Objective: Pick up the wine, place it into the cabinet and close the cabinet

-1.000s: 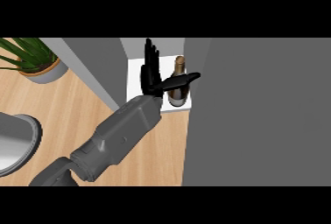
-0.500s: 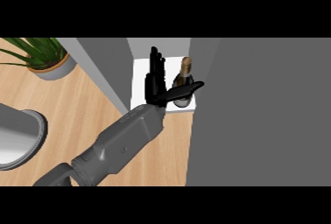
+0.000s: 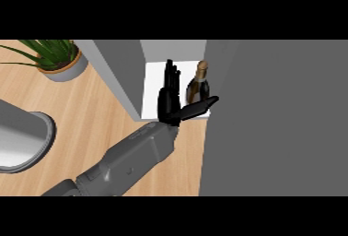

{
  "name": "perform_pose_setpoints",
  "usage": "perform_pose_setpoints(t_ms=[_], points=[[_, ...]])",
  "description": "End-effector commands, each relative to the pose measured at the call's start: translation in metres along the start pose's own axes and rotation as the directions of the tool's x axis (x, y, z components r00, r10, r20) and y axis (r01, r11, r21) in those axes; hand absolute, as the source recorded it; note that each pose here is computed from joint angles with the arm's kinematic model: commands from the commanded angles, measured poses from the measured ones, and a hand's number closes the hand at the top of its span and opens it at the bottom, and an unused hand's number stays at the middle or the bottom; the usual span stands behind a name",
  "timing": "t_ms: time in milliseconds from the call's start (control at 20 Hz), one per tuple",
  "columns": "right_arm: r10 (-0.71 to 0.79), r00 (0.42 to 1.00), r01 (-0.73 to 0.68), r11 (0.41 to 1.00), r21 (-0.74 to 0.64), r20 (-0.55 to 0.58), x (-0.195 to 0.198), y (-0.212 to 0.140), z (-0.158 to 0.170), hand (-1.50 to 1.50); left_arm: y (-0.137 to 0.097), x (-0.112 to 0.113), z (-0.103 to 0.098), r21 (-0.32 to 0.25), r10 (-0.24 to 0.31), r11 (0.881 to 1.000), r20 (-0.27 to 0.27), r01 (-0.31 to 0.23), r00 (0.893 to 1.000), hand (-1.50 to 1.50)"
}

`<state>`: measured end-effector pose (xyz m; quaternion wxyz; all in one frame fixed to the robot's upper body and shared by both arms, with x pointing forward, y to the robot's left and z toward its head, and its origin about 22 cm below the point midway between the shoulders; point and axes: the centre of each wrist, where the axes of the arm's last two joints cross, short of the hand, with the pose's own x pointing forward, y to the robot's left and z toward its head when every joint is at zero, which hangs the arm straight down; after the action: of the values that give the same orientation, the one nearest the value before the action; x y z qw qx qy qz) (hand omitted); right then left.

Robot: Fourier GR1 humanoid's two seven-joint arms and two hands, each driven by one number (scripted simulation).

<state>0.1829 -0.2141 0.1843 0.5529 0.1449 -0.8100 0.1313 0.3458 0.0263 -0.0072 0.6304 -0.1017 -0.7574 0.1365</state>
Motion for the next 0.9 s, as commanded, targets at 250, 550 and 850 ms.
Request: perform_pose_setpoints(t_ms=[250, 550, 850], points=[[0.004, 1.000, -0.004, 0.999, -0.051, 0.006, 0.010, -0.011, 0.007, -1.50, 0.006, -0.009, 0.035, -0.021, 0.004, 1.000, 0.062, -0.003, 0.998, -1.50], [0.017, 1.000, -0.018, 0.999, -0.040, -0.017, 0.005, -0.003, 0.000, -1.50, 0.019, -0.002, 0.048, -0.088, 0.019, 0.996, 0.050, -0.014, 0.999, -1.50], [0.031, 0.999, -0.031, 0.999, -0.041, 0.008, 0.005, -0.017, 0.027, -1.50, 0.039, 0.013, 0.051, -0.174, 0.037, 0.984, 0.057, -0.027, 0.998, -1.50]])
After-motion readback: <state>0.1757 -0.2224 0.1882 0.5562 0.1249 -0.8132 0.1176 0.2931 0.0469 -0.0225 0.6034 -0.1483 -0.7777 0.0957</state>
